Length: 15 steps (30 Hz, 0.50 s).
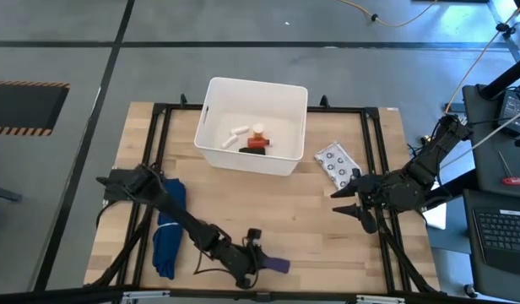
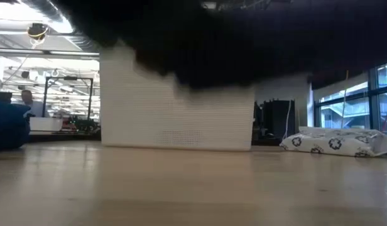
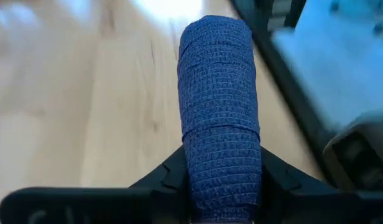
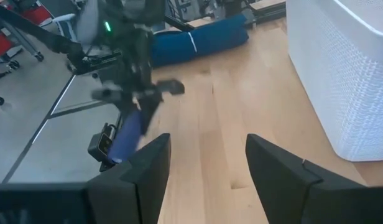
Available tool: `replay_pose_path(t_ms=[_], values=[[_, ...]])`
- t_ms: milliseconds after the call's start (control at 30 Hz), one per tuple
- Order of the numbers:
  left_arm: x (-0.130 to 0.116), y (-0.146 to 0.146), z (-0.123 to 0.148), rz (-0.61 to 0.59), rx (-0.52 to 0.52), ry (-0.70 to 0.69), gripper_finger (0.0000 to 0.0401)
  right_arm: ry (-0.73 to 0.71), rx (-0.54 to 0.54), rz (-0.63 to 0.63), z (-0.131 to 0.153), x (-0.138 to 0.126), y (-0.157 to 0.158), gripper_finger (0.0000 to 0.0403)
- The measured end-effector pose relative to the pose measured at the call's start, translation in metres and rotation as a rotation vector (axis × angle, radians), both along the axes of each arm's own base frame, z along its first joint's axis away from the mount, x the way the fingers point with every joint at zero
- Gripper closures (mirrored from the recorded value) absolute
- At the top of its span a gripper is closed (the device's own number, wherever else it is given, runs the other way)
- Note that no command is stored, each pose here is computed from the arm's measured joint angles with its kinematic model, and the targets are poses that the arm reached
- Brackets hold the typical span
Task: Pick & place medical supplies in basket/bin
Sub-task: Put the purple bandage into the white bin
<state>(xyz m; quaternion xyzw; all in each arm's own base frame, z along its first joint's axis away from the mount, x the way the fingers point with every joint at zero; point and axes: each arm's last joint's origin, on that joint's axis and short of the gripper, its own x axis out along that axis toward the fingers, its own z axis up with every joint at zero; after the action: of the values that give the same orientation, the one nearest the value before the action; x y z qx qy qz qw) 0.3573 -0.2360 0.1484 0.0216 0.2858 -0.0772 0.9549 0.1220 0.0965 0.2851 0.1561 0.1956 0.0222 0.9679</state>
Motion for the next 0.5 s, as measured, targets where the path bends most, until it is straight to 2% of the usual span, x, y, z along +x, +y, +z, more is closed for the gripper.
replay_pose_path(t_ms=[233,333,500], values=[[-0.007,0.034,0.097,0.255,-0.168,-0.239,0.0300,-0.003,0.004,-0.001,0.000,0.000,0.000,0.0192],[-0.015,0.060,0.140,0.338,-0.218,-0.345,0.0301,-0.009,0.006,-0.023,0.001,0.001,-0.001,0.0192],[-0.032,0.118,0.196,0.429,-0.282,-0.441,0.0301,-0.025,0.079,-0.160,0.001,0.005,-0.008,0.0192]])
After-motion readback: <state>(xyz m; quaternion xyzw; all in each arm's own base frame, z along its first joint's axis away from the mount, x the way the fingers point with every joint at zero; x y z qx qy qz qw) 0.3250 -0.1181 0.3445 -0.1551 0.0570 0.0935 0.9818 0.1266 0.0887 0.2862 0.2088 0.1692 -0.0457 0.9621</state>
